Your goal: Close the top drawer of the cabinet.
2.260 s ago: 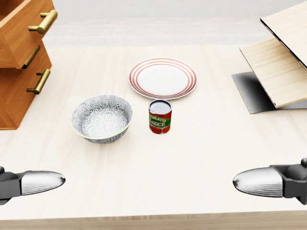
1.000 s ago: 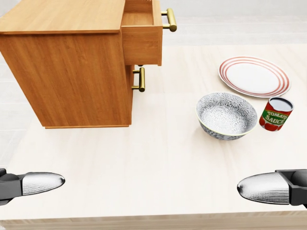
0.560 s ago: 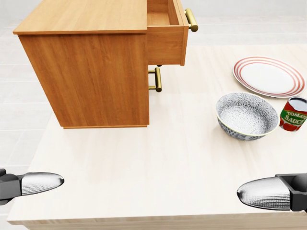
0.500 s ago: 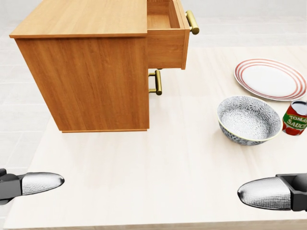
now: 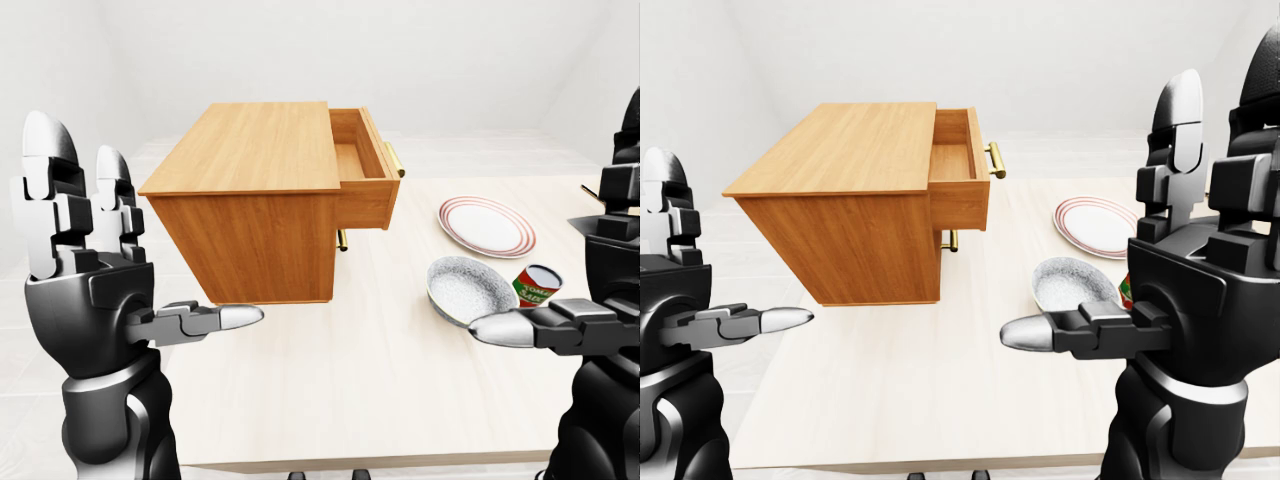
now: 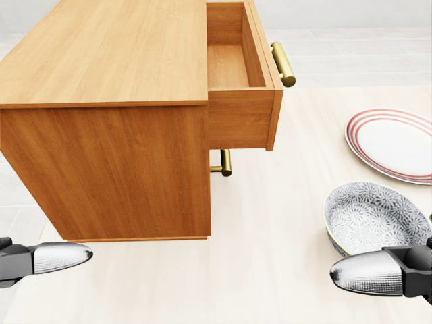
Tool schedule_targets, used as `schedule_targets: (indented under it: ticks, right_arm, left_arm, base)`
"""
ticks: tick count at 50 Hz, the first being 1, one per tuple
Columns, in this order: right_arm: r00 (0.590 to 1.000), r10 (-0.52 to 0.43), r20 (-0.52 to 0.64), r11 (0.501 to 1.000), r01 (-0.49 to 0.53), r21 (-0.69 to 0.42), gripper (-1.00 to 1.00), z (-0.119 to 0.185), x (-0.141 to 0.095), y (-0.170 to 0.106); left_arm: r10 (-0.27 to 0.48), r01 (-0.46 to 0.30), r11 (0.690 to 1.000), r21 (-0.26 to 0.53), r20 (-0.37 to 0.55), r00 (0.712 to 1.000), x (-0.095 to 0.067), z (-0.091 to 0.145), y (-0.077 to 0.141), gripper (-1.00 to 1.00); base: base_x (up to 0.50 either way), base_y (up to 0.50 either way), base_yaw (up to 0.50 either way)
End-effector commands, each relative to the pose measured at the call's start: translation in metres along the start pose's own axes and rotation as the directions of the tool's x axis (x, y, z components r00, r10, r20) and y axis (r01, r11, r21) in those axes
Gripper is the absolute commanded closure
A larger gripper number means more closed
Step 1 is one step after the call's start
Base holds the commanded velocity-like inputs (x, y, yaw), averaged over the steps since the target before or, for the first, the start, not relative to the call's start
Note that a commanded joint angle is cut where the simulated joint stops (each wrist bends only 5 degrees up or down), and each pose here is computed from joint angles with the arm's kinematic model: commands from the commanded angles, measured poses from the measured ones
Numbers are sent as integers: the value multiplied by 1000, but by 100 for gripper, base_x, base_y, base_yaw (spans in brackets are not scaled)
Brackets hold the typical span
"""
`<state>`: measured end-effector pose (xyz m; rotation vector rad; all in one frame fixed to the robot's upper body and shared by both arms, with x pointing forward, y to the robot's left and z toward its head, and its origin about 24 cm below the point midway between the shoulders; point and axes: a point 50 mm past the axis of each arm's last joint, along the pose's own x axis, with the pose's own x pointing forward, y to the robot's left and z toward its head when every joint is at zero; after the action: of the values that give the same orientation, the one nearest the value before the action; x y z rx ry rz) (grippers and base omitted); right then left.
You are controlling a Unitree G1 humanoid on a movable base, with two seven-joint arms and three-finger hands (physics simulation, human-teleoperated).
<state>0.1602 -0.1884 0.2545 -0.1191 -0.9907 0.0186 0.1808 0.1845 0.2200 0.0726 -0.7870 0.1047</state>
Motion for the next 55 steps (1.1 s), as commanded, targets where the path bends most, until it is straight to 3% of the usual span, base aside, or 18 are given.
schedule_targets:
  ticks: [1, 20, 28, 30, 31, 33, 35, 46, 55]
  right_arm:
    - [1000, -6, -23, 1000, 6, -1, -100, -3, -2, 0]
    - [999, -9, -41, 1000, 8, -22, -100, -8, -2, 0]
    - [997, -7, -72, 1000, 5, -22, -100, -14, -3, 3]
    - [996, -12, -90, 1000, 10, -23, -100, -20, -2, 2]
    - [995, -22, -97, 1000, 20, -21, -100, -24, 1, 1]
    - [994, -25, -110, 1000, 23, -18, -100, -29, 2, 2]
    - [985, -32, -168, 999, 31, -9, -100, -44, 1, 3]
    - [970, -88, -227, 995, 96, 26, -100, -69, 10, 1]
    - [954, -52, -296, 997, 66, 38, -100, -91, 14, 12]
  left_arm:
    - [1, -1, 1000, 0, -5, 1000, -1, -1, 0, -100]
    - [0, 0, 1000, 3, -6, 1000, -1, -1, 0, -100]
    - [0, 0, 1000, 9, -2, 1000, 0, 0, -1, -100]
    - [-13, 13, 1000, -19, -3, 1000, 0, -1, -3, -100]
    - [-20, 20, 1000, 5, -15, 1000, -1, -3, -4, -100]
    - [-4, 3, 999, -46, -16, 1000, -2, -3, -2, -100]
    - [-19, 19, 1000, -17, -32, 999, -2, -6, -5, -100]
    - [-21, 20, 1000, -22, -47, 999, -2, -10, -7, -100]
    - [-24, 23, 999, -25, -71, 997, -2, -16, -7, -100]
  base:
    - [50, 0, 0]
    - [43, 0, 0]
    - [5, 0, 0]
    - [0, 0, 0]
    - [0, 0, 0]
    - [0, 0, 0]
    - [0, 0, 0]
    - [0, 0, 0]
    - [0, 0, 0]
